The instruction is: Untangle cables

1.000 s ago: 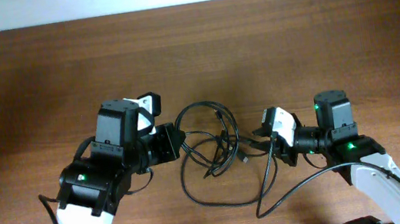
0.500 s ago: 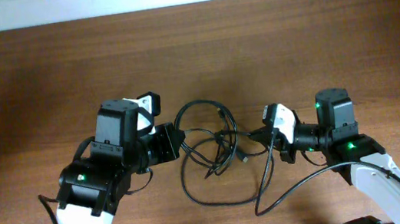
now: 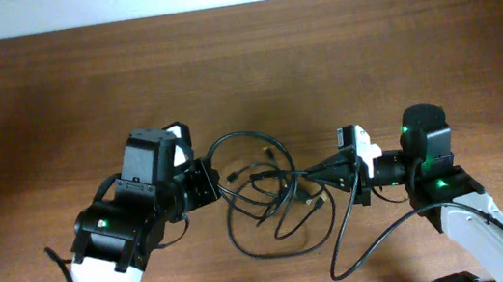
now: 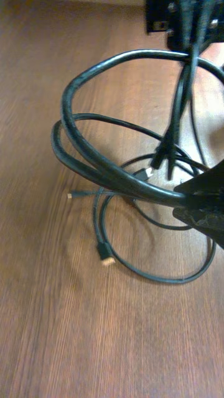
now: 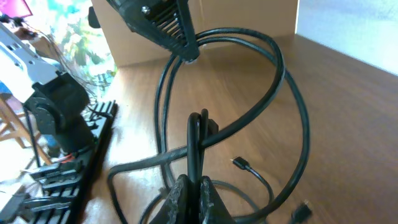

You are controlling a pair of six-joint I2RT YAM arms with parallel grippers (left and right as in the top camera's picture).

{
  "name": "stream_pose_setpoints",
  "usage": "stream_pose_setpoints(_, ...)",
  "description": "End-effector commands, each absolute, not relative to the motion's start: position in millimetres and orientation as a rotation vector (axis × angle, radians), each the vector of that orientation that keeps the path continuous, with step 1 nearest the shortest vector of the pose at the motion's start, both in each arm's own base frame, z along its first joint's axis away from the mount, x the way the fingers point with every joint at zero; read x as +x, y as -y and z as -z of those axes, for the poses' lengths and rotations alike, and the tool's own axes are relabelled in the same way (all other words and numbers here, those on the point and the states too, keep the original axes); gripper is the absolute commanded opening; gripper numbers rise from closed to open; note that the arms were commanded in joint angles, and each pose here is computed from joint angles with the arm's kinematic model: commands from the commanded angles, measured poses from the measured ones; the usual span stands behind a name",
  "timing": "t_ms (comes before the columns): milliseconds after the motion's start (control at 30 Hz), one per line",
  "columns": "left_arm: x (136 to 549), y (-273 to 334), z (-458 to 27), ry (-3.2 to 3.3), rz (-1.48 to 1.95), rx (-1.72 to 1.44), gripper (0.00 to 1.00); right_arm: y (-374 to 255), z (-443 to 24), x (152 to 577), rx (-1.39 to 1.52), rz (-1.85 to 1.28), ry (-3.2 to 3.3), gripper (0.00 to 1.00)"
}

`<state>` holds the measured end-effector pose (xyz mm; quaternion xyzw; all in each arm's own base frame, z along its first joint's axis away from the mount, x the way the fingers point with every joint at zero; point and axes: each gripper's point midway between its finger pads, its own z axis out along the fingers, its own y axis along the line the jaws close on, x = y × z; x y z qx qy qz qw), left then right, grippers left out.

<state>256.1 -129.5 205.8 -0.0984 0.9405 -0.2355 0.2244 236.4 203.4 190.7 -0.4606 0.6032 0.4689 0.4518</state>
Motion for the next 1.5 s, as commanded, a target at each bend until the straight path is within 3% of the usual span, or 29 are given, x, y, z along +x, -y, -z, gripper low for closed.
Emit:
stream_pose_setpoints(0, 264.1, 112.6, -204.0, -2.558, 0.547, -0.429, 0.00, -205.8, -194.6, 228.5, -1.140, -1.233, -1.489, 0.04)
stream_pose_setpoints(267, 273.1, 90.8, -203.7, -2.485, 0.434, -0.628, 0.00, -204.8, -185.5, 222.6, -1.107, -1.290, -1.568, 0.04)
stream_pose_setpoints(1100, 270.3, 61.3, -196.6, -2.484, 0.316, -0.723, 0.00, -205.3, -186.8, 211.8, -1.113, -1.367, -1.560, 0.04)
stream_pose_setpoints(1300, 259.6, 53.7, -189.5, -2.524, 0.249, -0.741, 0.00, -206.0, -197.2, 222.3, -1.084, -1.350, -1.550, 0.04)
stream_pose_setpoints(1467, 256.8, 51.6, -187.8, -2.534, 0.230, -0.745, 0.00, -198.1, -186.4, 264.0, -0.850, -1.193, -1.758, 0.04)
